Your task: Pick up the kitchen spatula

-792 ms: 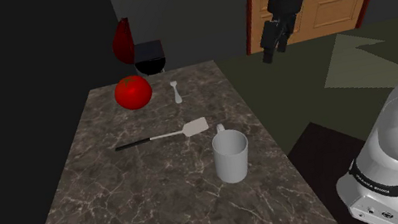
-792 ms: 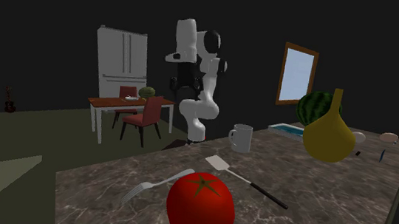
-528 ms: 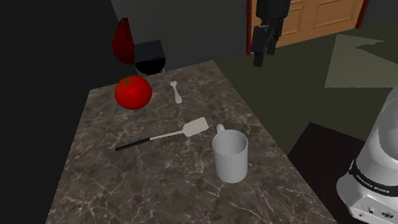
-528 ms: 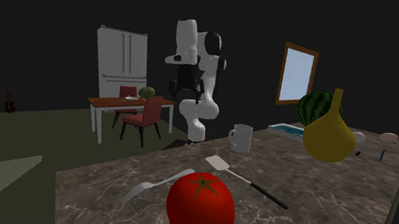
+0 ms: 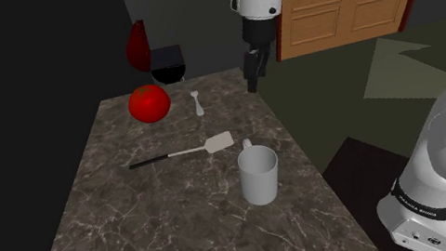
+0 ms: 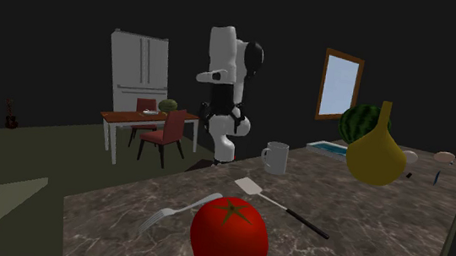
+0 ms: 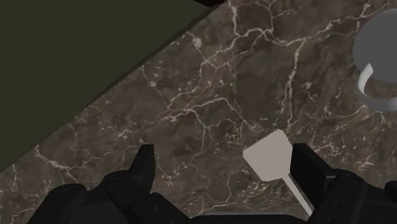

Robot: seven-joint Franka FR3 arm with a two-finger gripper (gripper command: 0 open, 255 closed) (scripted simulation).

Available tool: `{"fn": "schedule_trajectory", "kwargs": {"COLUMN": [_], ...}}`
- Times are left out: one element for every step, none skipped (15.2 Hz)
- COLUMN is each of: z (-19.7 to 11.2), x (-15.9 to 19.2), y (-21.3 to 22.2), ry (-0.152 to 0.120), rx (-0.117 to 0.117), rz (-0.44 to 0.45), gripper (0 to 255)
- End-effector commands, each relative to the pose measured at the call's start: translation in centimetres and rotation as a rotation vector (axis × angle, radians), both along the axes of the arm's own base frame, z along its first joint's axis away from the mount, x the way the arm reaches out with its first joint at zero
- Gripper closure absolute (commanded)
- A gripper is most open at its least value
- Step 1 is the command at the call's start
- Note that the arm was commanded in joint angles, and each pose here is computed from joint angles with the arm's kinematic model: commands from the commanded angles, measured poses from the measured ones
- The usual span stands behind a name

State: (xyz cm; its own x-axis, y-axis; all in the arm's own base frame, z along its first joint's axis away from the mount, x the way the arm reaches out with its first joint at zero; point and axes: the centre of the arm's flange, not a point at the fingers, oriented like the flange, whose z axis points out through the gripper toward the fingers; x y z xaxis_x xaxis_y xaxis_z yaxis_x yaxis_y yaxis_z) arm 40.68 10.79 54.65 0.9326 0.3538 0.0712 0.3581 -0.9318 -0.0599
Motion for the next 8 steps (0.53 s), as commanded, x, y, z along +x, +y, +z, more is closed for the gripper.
{"fn": "schedule_trajectory", "kwargs": {"z": [-1.0,-1.4,-1.9,-2.3,-2.7,-3.2,-3.6,-4.1], "x": [1.9,2.7,3.5,4.2,5.0,5.6,6.3,6.9], "y": [1.7,2.7,3.7,4.7,5.8,6.8,7.9,9.0], "ry": [-0.004,-0.005,-0.007,-0.009,-0.01,-0.012,-0.014,-0.015], "rx": [-0.005,-0.007,-0.01,-0.012,-0.015,-0.017,-0.02,-0.023], "rz": [0.063,0.093,0.123,0.153,0.184,0.214,0.244,0.275], "gripper": [0,0,0,0,0,0,0,0]}}
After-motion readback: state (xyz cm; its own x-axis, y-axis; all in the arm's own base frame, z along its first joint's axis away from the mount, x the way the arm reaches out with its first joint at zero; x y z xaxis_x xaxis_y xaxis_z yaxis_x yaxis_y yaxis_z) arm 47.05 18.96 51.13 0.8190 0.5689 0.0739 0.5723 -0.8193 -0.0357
